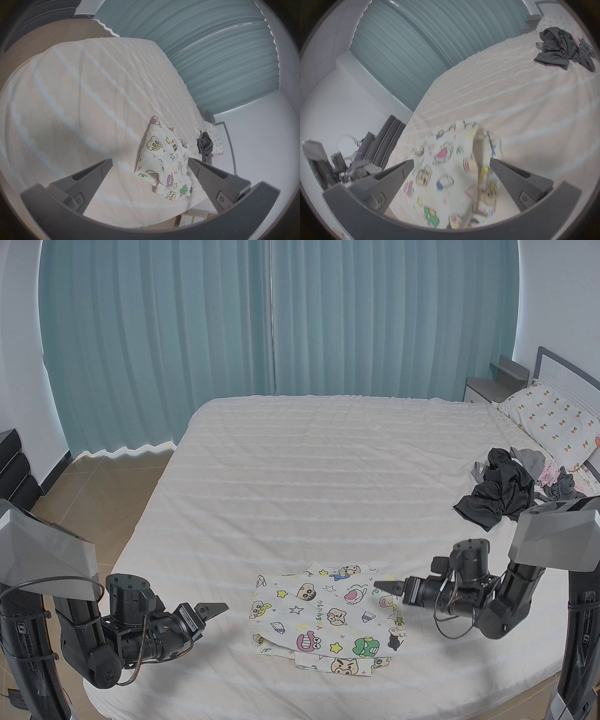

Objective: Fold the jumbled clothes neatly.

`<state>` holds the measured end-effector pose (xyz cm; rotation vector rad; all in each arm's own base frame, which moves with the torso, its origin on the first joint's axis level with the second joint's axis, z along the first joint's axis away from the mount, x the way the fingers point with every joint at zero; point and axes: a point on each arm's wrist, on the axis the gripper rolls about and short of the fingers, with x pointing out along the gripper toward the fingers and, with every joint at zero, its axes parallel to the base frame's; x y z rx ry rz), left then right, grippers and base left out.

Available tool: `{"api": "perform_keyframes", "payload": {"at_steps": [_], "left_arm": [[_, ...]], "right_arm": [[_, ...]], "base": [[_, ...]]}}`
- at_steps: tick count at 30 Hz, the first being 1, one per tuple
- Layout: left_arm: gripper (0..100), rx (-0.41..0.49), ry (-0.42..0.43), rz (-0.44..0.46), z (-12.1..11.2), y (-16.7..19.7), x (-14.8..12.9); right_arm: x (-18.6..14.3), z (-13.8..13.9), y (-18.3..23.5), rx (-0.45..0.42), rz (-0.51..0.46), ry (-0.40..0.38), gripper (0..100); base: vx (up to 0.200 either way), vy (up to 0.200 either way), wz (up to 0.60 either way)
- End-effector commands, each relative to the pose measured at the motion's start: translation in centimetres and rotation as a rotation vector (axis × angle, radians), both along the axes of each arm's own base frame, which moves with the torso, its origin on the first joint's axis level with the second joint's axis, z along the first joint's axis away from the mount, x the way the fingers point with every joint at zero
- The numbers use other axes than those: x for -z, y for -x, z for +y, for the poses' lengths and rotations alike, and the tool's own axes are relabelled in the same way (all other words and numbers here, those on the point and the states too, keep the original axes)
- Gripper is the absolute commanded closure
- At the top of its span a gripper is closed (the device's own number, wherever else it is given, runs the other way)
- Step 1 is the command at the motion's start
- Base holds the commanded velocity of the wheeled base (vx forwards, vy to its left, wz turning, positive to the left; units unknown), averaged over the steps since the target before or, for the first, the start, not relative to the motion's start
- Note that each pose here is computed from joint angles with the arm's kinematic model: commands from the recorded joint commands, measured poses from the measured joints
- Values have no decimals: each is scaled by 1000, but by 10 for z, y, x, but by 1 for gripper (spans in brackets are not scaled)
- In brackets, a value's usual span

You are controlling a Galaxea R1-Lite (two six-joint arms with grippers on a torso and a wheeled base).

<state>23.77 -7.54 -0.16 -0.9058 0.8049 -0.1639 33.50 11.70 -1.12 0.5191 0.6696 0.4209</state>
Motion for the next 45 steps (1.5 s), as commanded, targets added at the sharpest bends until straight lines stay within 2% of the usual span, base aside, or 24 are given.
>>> {"api": "perform_keyframes", "payload": {"at_steps": [1, 2, 11, 23, 24, 33, 40, 45], "left_arm": [[0, 1, 2, -10, 0, 1, 3], [0, 1, 5, -19, 1, 2, 5], [0, 17, -11, -25, -1, 4, 8], [0, 17, -11, -25, -1, 3, 8], [0, 17, -11, -25, -1, 3, 8], [0, 5, -20, -27, -1, 3, 9], [0, -1, -30, -27, -2, 3, 10], [0, -1, -30, -27, -2, 3, 10]], "right_arm": [[13, -2, -43, 72, 67, -69, 0], [22, 0, -45, 59, 80, -59, 0], [26, 4, -36, 39, 107, -51, 0], [25, 17, -38, 8, 96, -54, 0], [27, 18, -42, 9, 95, -54, 100], [34, 13, -47, 28, 101, -51, 100], [27, 3, -53, 60, 34, -71, 100], [27, -4, -56, 80, 26, -72, 100]], "base": [[0, 0, 0], [0, 0, 0], [0, 0, 0], [0, 0, 0], [0, 0, 0], [0, 0, 0], [0, 0, 0], [0, 0, 0]]}}
